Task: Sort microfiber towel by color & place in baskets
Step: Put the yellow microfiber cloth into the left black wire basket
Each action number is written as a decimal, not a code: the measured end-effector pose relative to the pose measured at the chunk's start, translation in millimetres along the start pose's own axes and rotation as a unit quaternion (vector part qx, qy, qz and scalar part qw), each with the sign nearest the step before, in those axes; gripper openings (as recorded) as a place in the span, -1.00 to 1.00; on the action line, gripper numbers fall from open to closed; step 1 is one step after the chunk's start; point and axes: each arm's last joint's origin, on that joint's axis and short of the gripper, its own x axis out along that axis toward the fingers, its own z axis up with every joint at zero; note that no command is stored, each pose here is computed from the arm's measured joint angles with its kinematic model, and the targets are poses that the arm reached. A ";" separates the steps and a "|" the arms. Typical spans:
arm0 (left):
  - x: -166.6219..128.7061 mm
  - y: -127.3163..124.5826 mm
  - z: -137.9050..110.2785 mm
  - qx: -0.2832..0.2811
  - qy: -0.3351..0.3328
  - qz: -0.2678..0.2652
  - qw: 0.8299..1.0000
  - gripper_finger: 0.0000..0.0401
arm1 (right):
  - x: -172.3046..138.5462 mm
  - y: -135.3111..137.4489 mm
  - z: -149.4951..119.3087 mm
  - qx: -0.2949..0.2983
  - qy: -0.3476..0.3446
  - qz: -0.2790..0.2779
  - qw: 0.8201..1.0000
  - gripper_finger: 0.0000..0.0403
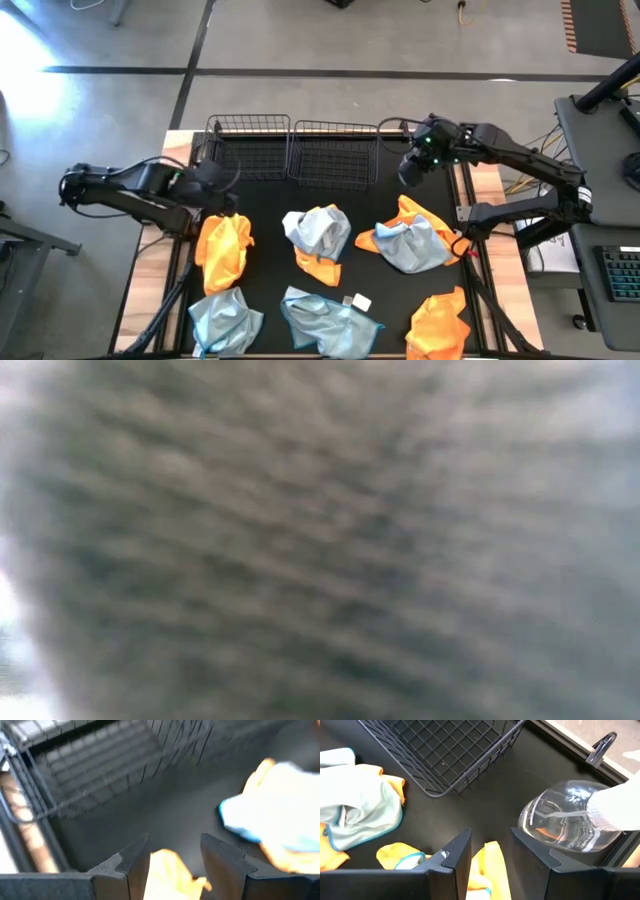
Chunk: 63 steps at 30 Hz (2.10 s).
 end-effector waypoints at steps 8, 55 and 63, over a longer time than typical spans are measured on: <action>21.8 -17.2 -8.4 0.019 0.103 0.075 0.992 -0.21 | -13.4 1.6 6.7 -0.001 -0.024 0.010 1.000 -0.38; 98.4 -83.6 -86.3 0.043 0.310 0.166 0.935 -0.21 | -44.3 -1.1 6.4 -0.054 -0.009 0.003 0.999 -0.38; 100.6 -90.0 -96.5 0.045 0.292 0.129 0.947 -0.21 | -44.3 -1.1 6.5 -0.019 -0.009 0.004 1.000 -0.38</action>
